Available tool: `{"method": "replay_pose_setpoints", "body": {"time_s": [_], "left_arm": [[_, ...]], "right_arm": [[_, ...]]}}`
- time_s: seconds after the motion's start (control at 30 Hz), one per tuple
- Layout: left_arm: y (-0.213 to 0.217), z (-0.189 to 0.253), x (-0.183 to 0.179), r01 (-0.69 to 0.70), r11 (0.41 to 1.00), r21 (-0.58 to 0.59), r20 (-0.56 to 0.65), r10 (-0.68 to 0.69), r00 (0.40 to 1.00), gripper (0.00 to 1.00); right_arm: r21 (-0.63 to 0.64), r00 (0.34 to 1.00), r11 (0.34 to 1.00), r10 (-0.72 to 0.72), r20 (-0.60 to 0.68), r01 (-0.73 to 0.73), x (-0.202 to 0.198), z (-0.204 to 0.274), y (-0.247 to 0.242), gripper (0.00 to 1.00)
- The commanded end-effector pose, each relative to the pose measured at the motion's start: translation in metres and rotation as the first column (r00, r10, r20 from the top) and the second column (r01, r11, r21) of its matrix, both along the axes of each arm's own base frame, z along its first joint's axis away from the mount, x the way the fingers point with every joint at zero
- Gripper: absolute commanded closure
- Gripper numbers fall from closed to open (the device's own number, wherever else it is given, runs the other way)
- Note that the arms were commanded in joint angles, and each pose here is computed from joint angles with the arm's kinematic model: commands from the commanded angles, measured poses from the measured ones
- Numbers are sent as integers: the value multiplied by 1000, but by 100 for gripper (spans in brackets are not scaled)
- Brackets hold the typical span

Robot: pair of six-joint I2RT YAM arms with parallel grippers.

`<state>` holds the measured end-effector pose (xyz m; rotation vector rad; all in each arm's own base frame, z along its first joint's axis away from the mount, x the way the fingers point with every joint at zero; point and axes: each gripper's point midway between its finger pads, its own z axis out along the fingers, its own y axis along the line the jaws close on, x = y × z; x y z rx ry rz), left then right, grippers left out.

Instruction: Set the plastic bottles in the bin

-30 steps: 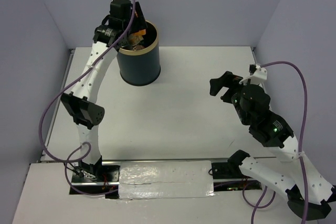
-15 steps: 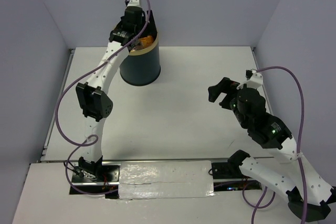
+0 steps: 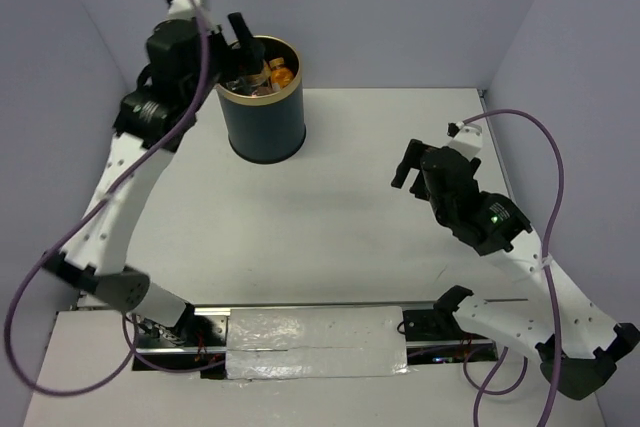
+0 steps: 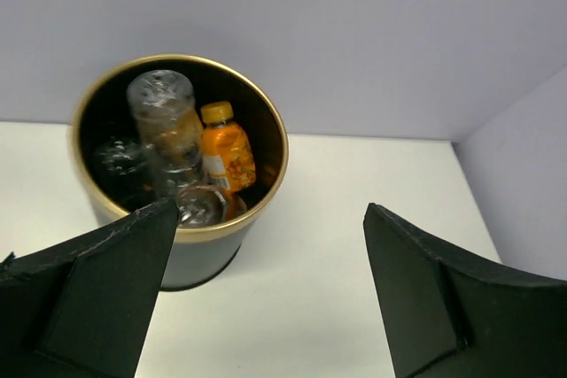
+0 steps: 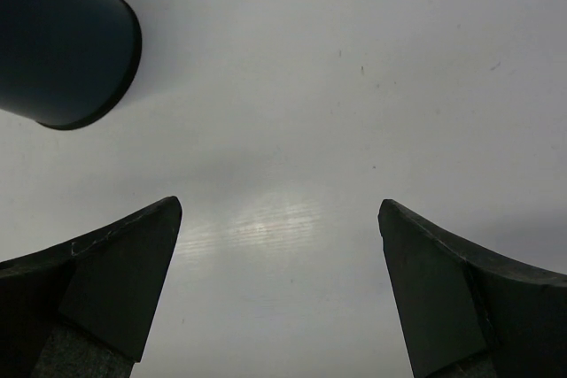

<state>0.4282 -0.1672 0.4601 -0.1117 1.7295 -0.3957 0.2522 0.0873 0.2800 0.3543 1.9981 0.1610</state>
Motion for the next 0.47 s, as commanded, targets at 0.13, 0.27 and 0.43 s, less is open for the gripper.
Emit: {"method": "replay_pose_setpoints", "body": {"time_s": [0.13,0.27,0.43], "left_arm": [[55,-39,-70,-92,992,87,-39,95,995,1],[74,-55,-96,-134,986,97,-56,140,989,1],[89,-64,-116,-168,980,104,-62,175,983,1]], "right_arm": [[-23,998,998,-58,-8,57,3,-6,-8,0],[-7,998,999,-52,-23,52,2,-15,-6,0],[7,998,998,-55,-17,55,0,-17,-6,0]]}}
